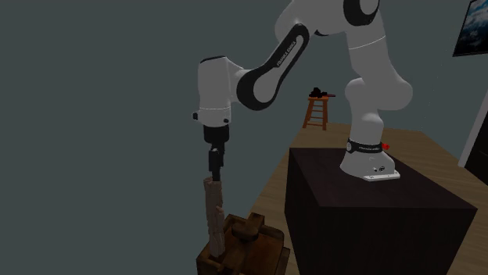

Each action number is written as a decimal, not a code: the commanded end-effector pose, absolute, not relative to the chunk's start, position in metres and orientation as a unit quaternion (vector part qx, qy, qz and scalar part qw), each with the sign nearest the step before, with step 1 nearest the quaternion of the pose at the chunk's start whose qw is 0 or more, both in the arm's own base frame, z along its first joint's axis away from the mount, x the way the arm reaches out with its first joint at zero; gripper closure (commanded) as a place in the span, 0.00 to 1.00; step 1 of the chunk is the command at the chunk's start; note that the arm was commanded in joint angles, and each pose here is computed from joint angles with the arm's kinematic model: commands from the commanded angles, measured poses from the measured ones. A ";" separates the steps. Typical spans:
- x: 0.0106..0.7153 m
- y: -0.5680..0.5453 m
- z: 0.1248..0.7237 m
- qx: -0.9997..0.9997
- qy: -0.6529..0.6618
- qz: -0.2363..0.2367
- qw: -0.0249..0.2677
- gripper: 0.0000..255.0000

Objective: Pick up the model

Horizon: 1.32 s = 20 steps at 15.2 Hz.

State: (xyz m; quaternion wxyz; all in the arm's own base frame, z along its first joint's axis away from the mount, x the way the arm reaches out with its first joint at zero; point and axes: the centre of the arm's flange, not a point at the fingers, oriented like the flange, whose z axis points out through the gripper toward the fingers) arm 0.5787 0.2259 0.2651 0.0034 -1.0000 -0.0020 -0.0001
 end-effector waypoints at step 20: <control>0.587 0.226 0.213 -0.998 -0.060 0.004 0.002 1.00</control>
